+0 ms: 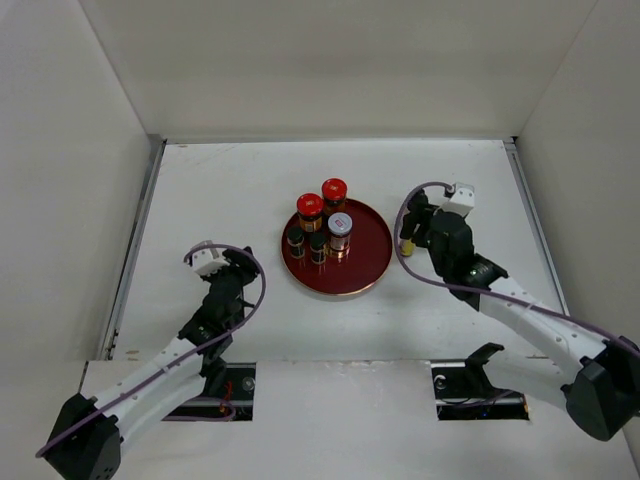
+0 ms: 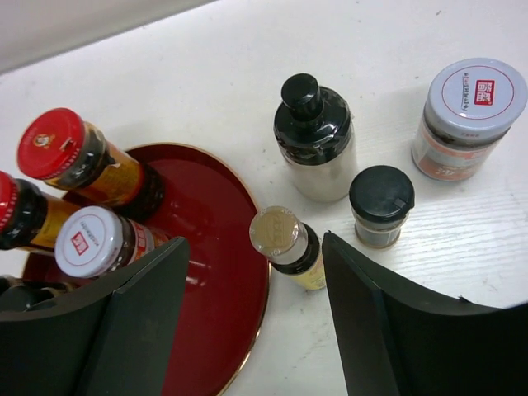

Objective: Organize the condiment bottles

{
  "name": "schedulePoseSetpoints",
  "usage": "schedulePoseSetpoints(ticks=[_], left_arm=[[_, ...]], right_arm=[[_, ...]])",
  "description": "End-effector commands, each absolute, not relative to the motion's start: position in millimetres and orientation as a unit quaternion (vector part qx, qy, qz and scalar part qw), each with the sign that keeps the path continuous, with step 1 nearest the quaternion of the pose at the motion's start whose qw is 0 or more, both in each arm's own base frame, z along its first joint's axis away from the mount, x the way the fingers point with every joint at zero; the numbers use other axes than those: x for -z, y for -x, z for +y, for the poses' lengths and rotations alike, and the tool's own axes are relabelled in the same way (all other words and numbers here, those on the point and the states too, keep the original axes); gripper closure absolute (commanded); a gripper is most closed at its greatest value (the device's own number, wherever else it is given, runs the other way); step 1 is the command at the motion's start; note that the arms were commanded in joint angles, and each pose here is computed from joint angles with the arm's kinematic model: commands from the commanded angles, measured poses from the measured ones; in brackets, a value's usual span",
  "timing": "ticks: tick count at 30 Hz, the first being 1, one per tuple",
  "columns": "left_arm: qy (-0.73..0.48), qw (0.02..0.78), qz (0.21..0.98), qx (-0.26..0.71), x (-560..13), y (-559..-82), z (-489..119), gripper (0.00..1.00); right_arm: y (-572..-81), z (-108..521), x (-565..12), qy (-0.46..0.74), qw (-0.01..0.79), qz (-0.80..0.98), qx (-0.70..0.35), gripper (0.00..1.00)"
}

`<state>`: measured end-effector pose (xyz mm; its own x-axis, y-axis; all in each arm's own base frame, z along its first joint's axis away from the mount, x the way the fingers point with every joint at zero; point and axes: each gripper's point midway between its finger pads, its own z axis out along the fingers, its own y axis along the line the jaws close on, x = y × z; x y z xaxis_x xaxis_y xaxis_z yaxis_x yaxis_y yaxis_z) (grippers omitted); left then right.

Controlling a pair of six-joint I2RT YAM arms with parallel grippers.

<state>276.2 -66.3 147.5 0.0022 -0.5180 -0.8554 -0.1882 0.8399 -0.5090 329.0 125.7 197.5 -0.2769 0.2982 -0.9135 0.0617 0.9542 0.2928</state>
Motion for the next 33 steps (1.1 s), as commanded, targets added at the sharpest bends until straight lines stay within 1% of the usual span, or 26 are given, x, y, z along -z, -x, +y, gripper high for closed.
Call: schedulePoseSetpoints(ticks=[1,5,10,18,28,30,33], left_arm=[[0.286,0.677,0.648,0.2,-164,-278,-73,0.55],[0.274,0.665,0.659,0.22,-158,-279,-85,0.51],[0.28,0.657,0.665,0.217,-150,-282,-85,0.5],[0.284,0.658,0.663,0.214,-149,-281,-82,0.48],[0.286,0.656,0.664,0.215,-148,-282,-82,0.47],[0.286,0.655,0.666,0.212,-146,-283,-82,0.47],[0.285,0.653,0.67,0.209,-145,-284,-82,0.47]], right_arm=[[-335,117,-211,-0.117,0.591,0.796,-0.063,0.28],[-340,119,-209,-0.113,0.577,0.808,-0.046,0.33],[-343,120,-198,-0.111,0.56,0.821,-0.033,0.38],[-349,122,-183,-0.105,0.544,0.832,-0.027,0.42],[-366,123,-186,-0.101,0.551,0.829,-0.012,0.47],[-369,124,-186,-0.098,0.55,0.829,-0.009,0.5],[-373,126,-187,-0.094,0.549,0.83,-0.006,0.59]])
